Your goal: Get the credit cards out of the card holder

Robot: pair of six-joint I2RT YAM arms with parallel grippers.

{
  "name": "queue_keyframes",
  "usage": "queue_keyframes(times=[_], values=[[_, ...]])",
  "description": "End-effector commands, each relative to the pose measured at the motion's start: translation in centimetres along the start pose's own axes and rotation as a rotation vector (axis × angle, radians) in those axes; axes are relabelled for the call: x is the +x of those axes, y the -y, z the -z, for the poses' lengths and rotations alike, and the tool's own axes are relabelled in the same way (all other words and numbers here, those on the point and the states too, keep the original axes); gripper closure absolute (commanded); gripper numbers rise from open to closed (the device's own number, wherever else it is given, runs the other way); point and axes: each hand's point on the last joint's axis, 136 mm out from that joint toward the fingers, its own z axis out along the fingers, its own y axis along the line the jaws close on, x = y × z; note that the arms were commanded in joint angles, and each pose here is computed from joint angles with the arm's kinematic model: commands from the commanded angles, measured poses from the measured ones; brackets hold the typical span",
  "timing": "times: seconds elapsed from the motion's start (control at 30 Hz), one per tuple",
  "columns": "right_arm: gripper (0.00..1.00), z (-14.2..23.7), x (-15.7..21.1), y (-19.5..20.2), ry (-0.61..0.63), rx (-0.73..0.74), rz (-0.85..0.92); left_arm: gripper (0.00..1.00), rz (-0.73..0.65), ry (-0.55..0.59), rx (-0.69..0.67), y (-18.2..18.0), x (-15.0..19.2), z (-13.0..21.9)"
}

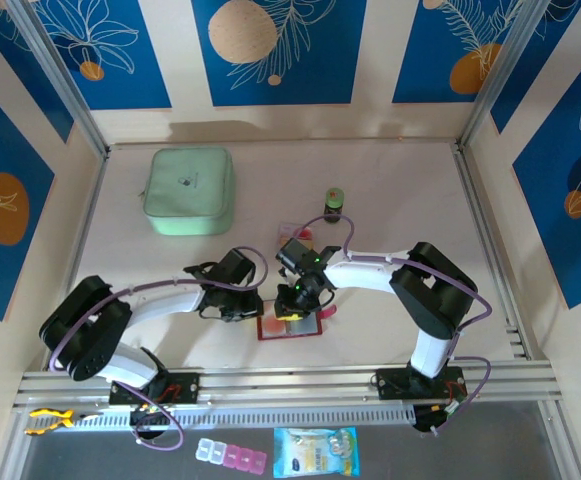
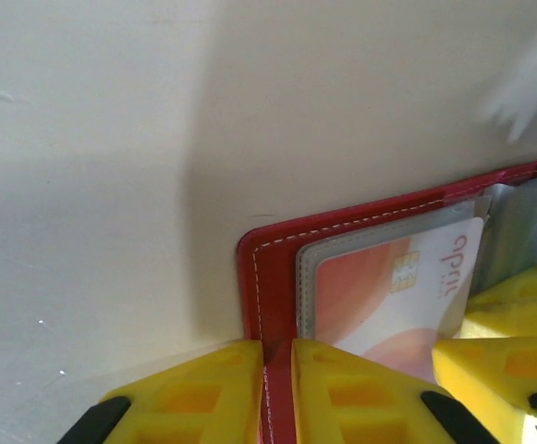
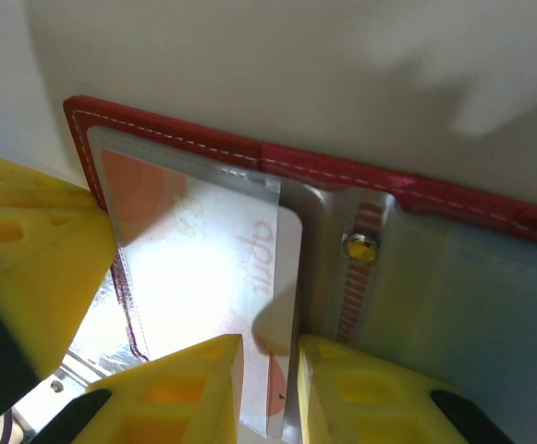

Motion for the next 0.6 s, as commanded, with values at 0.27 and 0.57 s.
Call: queue_keyframes(times=[0.27,0.57], values=[[0.76,1.0,0.5,-0.5,0.006,-0.009,0.012,0.8,-0.018,-0.004,-0.058,-0.9,0.3,0.0],[0.76,1.7,0.4,-0.8,0.023,-0.025,0.015,0.77,-0.031,-0.013,-0.1,-1.4,0.2,0.1]])
